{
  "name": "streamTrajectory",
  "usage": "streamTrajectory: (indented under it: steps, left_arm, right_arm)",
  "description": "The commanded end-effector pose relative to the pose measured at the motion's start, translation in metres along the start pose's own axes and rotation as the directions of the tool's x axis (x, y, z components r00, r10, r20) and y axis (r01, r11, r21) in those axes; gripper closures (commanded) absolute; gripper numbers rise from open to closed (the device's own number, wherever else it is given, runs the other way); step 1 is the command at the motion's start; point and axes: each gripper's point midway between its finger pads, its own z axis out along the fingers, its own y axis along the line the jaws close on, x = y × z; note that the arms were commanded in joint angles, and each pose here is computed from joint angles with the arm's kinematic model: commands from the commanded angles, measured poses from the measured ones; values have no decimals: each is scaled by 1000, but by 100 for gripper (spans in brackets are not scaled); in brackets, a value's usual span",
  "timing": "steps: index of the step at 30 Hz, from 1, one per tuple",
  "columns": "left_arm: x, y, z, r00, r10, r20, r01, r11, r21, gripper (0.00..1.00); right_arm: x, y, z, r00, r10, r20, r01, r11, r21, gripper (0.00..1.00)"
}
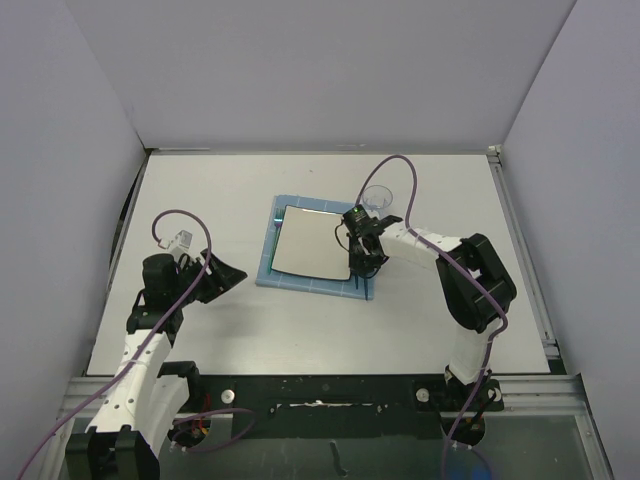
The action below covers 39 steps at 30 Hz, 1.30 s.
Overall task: Set the dinner table for one person
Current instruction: Adjust the knife on the napkin.
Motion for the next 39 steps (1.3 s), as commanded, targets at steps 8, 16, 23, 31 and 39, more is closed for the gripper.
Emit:
streamTrajectory:
  steps: [8, 16, 23, 31, 39]
  left_arm:
    - [-6, -9, -1, 999, 27, 28, -29, 998, 48, 41]
    - [-4, -10, -2, 999, 24, 29, -25, 998, 58, 41]
    - [0, -11, -5, 999, 21, 27, -23, 998, 62, 41]
    - [1, -14, -8, 999, 15, 29, -17, 997, 71, 41]
    - [4, -13, -11, 1000, 13, 28, -15, 997, 71, 41]
  right_arm:
    - [-4, 2, 5, 999, -6, 45, 5, 1000, 17, 100]
    - [-11, 0, -19, 996, -6, 95, 4, 1000, 22, 100]
    - [-13, -2, -41, 990, -5, 140, 1, 999, 32, 100]
    - [-19, -5, -70, 980, -5, 198, 0, 1000, 25, 100]
    - [-21, -9, -83, 974, 2, 224, -8, 1000, 25, 100]
